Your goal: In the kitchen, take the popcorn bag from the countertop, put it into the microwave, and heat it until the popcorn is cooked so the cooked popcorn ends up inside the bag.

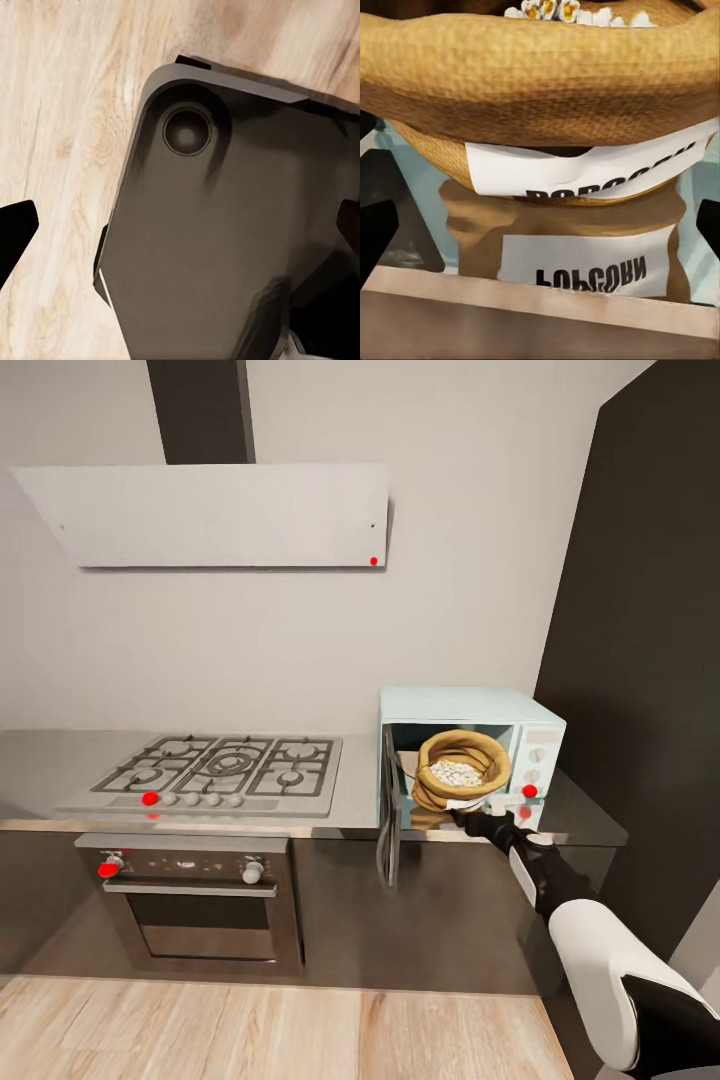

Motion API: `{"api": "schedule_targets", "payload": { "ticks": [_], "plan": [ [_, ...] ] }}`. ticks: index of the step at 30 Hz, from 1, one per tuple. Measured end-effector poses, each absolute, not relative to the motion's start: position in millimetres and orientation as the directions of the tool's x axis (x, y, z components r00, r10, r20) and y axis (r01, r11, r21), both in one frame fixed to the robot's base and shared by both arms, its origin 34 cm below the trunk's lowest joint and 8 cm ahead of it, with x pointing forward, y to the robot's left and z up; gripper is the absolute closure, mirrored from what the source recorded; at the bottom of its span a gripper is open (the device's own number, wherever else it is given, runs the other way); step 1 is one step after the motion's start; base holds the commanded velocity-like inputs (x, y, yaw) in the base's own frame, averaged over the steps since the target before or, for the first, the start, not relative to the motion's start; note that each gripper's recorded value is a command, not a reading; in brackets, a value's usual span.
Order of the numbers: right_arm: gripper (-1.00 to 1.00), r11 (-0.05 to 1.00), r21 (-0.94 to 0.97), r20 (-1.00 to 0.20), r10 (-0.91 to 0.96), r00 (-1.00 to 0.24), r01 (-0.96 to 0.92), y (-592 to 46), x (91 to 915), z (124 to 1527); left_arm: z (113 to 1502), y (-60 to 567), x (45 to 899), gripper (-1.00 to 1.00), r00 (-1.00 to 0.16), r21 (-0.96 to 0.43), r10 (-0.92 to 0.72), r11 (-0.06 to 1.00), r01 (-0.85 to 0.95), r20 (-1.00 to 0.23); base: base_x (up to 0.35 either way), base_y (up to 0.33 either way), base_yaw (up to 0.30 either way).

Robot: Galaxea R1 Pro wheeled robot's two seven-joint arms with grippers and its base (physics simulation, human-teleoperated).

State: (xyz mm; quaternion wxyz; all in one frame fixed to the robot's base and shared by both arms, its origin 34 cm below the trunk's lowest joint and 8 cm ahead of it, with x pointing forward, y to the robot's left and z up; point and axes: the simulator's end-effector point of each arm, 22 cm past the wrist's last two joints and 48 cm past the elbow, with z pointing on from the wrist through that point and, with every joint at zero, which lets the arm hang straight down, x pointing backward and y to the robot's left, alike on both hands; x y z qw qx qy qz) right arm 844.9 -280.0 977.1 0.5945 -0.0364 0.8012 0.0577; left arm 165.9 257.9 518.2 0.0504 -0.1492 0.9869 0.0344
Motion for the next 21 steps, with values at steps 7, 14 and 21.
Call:
{"api": "schedule_targets", "payload": {
  "ticks": [7, 14, 21],
  "plan": [
    [-1.00, 0.995, 0.032, -0.957, 0.003, -0.289, -0.095, -290, 846, 977, 518, 259, 166, -1.00, -0.951, 0.054, -0.290, 0.953, -0.297, -0.111, 0.000, 0.000, 0.000],
    [-1.00, 0.995, 0.030, -0.957, 0.002, -0.289, -0.093, -290, 846, 977, 518, 259, 166, -1.00, -0.950, 0.055, -0.291, 0.953, -0.298, -0.111, 0.000, 0.000, 0.000],
    [-1.00, 0.995, 0.025, -0.976, 0.004, -0.216, -0.097, -285, 850, 992, 518, 259, 166, -1.00, -0.950, 0.055, -0.291, 0.953, -0.298, -0.111, 0.000, 0.000, 0.000]
  ]
}}
